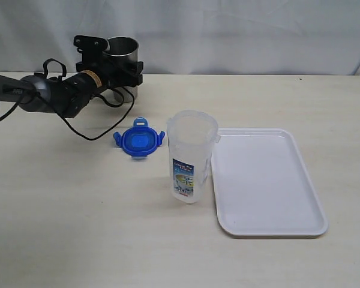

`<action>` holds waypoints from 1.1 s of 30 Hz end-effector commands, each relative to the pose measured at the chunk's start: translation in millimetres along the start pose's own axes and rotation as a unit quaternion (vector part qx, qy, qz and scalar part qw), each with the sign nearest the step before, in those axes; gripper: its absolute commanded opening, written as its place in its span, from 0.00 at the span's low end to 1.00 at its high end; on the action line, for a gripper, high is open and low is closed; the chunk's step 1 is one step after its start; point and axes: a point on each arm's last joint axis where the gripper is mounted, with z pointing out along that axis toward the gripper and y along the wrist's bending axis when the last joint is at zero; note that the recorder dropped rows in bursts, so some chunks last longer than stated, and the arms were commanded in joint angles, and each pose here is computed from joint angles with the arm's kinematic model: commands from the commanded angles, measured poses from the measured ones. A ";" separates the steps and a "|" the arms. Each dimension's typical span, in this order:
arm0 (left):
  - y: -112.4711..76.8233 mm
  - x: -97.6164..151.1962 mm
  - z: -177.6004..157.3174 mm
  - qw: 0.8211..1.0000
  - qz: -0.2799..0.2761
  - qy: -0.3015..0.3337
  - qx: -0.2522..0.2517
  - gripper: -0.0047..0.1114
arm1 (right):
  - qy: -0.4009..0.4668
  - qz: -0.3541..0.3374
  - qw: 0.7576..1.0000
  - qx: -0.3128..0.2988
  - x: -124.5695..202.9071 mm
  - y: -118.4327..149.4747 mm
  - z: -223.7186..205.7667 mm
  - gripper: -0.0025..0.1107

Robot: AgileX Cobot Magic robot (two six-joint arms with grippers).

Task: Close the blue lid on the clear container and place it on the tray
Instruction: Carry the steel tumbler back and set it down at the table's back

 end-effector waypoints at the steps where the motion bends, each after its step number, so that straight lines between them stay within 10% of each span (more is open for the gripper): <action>1: -4.3 -16.9 2.3 0.999 -0.002 -0.048 0.014 0.04 | -0.003 -0.001 1.000 -0.001 0.1 0.0 -0.1 0.06; 10: -3.8 -16.9 2.9 0.999 0.002 -0.043 0.011 0.04 | -0.003 -0.001 1.000 -0.001 0.1 0.0 -0.1 0.06; 20: -1.1 -8.3 3.2 1.000 0.008 0.005 -0.004 0.70 | -0.003 -0.001 1.000 -0.001 0.1 0.0 -0.1 0.06; 33: 0.9 0.2 2.7 0.998 0.023 0.052 -0.014 0.77 | -0.003 -0.001 1.000 -0.001 0.1 0.0 -0.1 0.06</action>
